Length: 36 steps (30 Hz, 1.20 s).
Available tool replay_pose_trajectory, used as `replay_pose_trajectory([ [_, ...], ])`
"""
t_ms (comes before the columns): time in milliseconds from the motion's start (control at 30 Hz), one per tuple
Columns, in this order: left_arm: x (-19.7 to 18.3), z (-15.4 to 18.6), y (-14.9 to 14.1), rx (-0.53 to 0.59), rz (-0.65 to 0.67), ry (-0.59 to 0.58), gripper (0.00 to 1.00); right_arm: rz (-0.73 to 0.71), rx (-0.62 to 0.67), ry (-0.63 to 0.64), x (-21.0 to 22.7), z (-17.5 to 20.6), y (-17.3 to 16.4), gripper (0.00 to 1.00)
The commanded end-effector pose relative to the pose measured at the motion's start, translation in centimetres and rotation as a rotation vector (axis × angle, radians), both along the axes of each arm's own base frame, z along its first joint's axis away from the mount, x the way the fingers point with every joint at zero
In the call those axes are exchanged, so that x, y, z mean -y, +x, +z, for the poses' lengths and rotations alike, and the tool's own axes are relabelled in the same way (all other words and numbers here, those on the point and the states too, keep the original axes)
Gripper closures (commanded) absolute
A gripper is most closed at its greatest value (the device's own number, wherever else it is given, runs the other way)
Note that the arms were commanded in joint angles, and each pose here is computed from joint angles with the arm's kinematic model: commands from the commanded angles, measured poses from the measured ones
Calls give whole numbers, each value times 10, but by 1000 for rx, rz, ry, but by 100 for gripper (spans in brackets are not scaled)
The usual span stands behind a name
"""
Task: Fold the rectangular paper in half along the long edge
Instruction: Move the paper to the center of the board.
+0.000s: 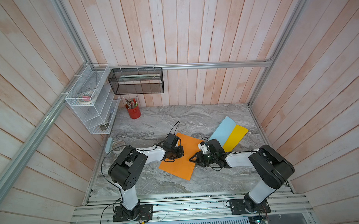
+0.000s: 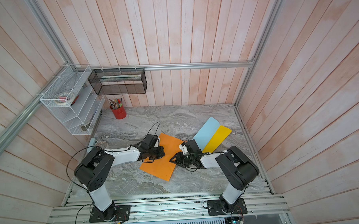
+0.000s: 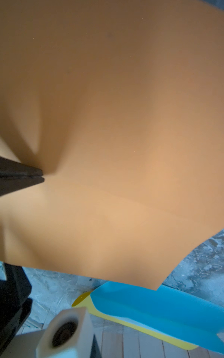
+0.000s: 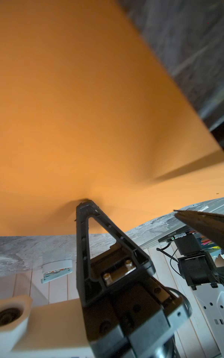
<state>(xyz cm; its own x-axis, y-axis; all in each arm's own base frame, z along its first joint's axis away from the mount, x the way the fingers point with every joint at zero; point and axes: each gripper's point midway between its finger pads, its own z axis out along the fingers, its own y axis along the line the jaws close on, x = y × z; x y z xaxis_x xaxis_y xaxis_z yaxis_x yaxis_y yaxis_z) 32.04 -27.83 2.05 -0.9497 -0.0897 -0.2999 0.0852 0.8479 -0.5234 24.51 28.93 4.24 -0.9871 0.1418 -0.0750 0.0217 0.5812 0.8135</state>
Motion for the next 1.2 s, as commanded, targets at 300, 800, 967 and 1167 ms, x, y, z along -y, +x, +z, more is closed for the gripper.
replay_pose_trajectory([
  [300, -27, -42, -38, -164, 15, 132, 100, -74, 60, -163, 9, -4, 31, 94],
  [800, -17, 34, -24, -1, 12, 32, 100, 43, 68, -216, 19, 4, 32, 100],
  [967, -33, 61, -20, 91, 26, 28, 100, 86, 77, -205, 34, 7, 35, 100],
  [1167, -43, 41, -22, 86, -9, 57, 100, 172, 88, -238, 38, 3, 38, 100],
])
